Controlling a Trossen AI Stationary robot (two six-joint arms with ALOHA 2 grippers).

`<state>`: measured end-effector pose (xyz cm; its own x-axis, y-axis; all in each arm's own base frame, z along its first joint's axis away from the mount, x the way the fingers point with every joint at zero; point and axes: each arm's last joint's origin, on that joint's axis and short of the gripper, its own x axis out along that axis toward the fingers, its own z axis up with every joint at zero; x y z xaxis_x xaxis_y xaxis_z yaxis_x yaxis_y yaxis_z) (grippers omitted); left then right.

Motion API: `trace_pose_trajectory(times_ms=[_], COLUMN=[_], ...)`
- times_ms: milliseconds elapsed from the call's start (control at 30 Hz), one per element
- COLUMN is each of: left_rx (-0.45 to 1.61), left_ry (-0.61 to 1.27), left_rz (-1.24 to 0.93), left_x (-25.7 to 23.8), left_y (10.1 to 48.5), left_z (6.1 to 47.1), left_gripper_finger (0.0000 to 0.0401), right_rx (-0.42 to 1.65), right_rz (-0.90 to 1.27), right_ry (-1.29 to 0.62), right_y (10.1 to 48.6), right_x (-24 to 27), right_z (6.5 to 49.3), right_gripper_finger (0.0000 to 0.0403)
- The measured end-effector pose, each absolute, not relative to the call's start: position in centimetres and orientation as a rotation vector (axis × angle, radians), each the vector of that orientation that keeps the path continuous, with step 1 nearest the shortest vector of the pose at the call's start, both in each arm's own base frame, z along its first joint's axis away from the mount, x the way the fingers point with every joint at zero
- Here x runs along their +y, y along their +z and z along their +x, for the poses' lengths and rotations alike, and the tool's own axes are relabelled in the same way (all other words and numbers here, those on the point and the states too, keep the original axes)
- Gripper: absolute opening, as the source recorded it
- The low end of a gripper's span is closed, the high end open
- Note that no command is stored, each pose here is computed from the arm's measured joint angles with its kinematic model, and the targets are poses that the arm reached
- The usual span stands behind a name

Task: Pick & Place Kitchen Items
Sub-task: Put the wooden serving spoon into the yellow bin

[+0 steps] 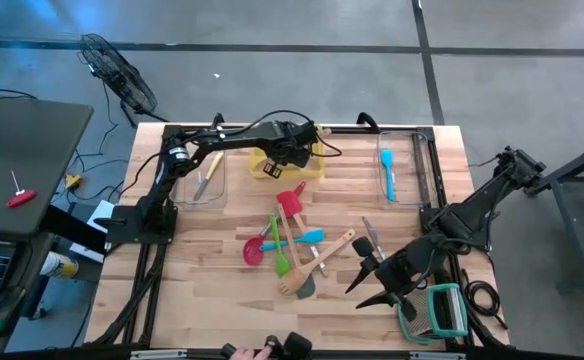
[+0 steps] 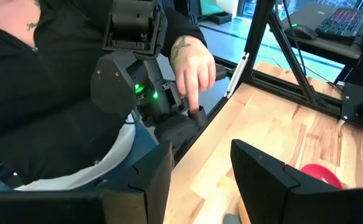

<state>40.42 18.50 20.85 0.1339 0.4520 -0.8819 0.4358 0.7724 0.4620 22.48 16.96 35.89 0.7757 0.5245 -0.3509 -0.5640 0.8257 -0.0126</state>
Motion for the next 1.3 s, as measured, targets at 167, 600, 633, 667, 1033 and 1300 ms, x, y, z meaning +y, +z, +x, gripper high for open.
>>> trace_pose_trajectory(times_ms=[167, 600, 633, 667, 1033, 1300], left_rx=[1.462, 1.443, 1.445, 1.449, 1.479, 1.406], left_ry=[0.001, 0.023, 0.028, 0.042, 0.125, 0.109], left_rz=[0.738, 0.701, 0.697, 0.695, 0.77, 0.697], left_x=[18.4, 18.4, 18.3, 18.4, 14.7, 10.9], left_y=[20.8, 20.8, 20.8, 20.9, 24.6, 29.6], left_z=[40.5, 40.6, 40.6, 40.6, 41.9, 42.3], left_gripper_finger=[0.0093, 0.0197, 0.0198, 0.0198, 0.0199, 0.0199], right_rx=[0.356, 0.363, 0.363, 0.363, 0.365, 0.395], right_rz=[-0.124, -0.126, -0.127, -0.127, -0.137, -0.085], right_ry=[0.59, 0.589, 0.589, 0.589, 0.537, 0.562], right_y=[35.8, 35.7, 35.7, 35.7, 35.6, 35.5], right_x=[16.9, 16.9, 16.9, 16.9, 16.8, 16.8], right_z=[22.4, 22.4, 22.4, 22.4, 22.5, 22.4], right_gripper_finger=[0.0158, 0.0158, 0.0158, 0.0158, 0.0158, 0.0158])
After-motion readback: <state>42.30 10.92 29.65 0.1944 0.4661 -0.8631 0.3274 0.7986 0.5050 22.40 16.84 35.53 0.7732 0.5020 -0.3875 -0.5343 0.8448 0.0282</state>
